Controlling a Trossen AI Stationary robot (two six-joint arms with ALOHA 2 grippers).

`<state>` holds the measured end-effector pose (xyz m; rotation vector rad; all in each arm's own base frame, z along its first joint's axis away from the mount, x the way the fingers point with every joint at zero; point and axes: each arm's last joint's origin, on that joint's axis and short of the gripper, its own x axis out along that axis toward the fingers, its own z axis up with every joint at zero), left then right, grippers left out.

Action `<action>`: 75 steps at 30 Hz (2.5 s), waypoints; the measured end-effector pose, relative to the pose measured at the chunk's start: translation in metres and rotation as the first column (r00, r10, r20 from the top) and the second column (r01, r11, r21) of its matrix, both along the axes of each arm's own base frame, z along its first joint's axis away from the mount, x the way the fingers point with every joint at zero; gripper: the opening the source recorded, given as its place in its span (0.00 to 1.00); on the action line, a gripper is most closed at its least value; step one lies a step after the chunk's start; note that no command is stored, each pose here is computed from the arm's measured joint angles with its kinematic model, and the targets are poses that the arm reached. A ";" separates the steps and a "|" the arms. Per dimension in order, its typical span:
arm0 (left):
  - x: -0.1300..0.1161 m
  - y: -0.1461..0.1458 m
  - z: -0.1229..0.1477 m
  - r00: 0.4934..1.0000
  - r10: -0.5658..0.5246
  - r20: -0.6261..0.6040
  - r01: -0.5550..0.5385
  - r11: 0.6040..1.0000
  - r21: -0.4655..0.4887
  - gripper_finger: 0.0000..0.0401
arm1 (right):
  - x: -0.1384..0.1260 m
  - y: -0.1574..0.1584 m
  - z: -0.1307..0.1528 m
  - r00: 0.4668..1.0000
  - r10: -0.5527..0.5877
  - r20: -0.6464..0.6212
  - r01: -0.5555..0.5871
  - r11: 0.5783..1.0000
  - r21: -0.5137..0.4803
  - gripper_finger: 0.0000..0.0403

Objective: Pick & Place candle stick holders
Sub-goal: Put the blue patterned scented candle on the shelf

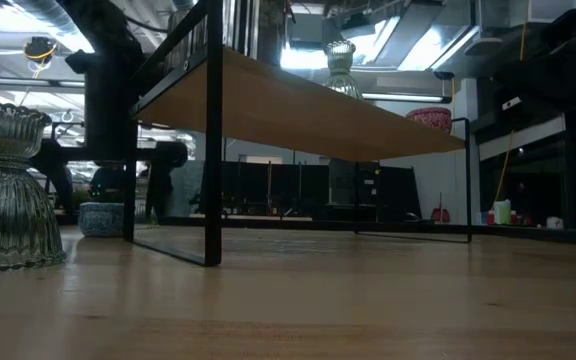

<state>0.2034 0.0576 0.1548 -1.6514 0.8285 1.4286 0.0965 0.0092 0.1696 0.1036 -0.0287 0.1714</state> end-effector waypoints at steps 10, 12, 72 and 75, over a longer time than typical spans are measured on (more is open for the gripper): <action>-0.001 0.000 -0.001 1.000 -0.001 -0.002 0.001 1.000 0.001 0.99 | 0.000 0.000 0.000 1.000 0.000 0.000 0.000 1.000 0.000 0.02; -0.001 0.000 -0.001 1.000 -0.001 -0.003 0.001 1.000 0.000 0.98 | 0.000 0.000 0.000 1.000 0.000 0.000 0.000 1.000 0.000 0.02; 0.001 0.003 0.024 0.998 -0.071 -0.001 0.070 0.997 -0.043 0.77 | 0.000 0.000 0.000 1.000 0.000 0.000 0.000 1.000 0.000 0.02; -0.005 0.006 0.029 0.996 -0.084 -0.030 0.083 0.996 -0.031 0.77 | 0.000 0.000 0.000 1.000 0.000 0.000 0.000 1.000 0.000 0.02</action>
